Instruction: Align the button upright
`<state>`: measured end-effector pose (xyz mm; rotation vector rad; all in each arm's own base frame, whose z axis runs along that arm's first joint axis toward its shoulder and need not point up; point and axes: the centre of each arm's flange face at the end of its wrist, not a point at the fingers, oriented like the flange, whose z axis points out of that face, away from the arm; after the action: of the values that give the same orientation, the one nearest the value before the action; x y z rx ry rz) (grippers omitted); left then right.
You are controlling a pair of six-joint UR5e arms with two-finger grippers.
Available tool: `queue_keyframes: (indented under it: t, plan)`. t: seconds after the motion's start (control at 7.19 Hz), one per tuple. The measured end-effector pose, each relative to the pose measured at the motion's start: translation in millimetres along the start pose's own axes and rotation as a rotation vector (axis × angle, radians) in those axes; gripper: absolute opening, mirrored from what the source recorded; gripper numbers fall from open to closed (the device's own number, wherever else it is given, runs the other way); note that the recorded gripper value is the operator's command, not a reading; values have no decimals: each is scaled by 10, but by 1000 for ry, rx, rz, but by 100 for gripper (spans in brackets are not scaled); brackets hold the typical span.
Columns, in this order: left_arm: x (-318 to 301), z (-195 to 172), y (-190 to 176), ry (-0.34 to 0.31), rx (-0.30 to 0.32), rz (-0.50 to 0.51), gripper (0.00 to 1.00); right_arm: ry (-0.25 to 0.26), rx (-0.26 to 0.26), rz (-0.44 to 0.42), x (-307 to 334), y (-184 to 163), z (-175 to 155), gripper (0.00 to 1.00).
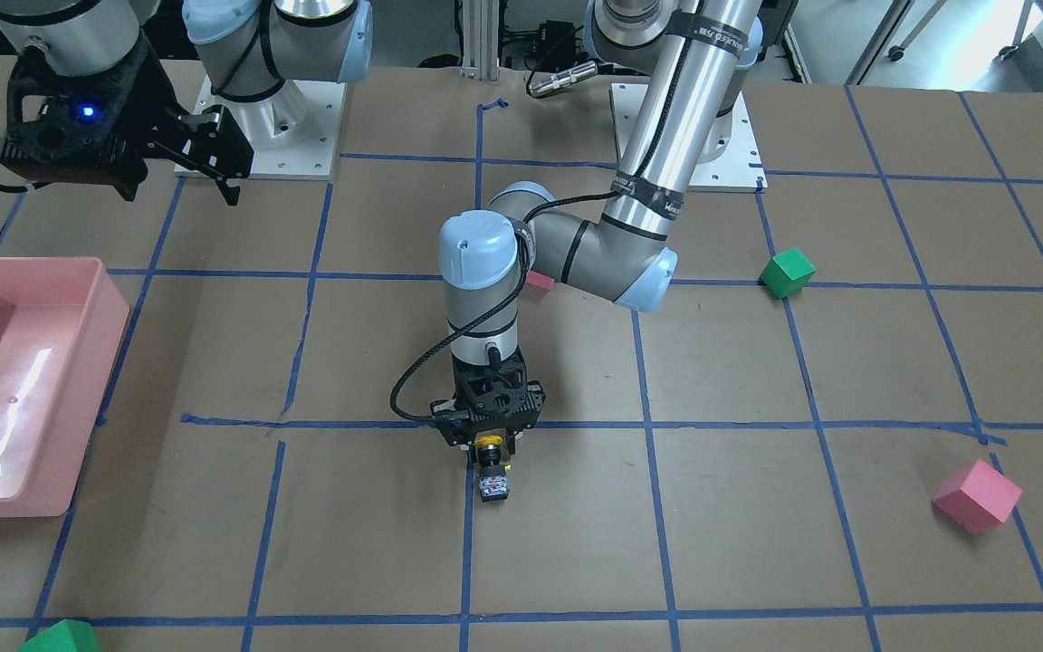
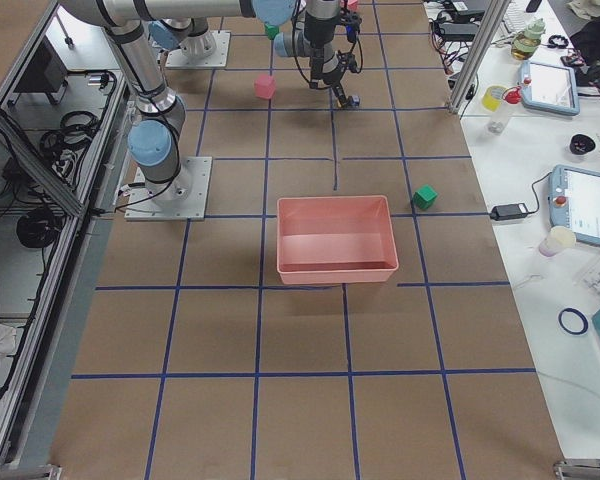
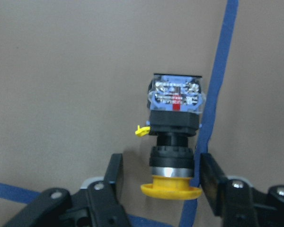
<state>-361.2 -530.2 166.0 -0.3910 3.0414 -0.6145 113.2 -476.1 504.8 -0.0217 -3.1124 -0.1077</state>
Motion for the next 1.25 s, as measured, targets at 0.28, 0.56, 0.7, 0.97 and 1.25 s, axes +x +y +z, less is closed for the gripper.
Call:
queue_keyframes:
  t: [0.28, 0.56, 0.7, 0.97, 1.25]
  plan:
    - [1, -7, -3, 1, 1, 0, 19, 0, -1, 0, 0, -3, 4, 100]
    - [2, -43, -17, 4, 6, -1, 12, 12, -4, 2, 16, 3, 3, 100]
    - [4, -89, -37, 8, 11, 5, 12, 26, -3, 2, 30, 3, 1, 100]
    - [3, -261, -101, 17, 27, 79, 4, 35, -4, 1, 40, 1, 4, 100]
    - [4, -441, -197, 5, 12, 153, 3, 26, -4, -1, 23, -2, 6, 100]
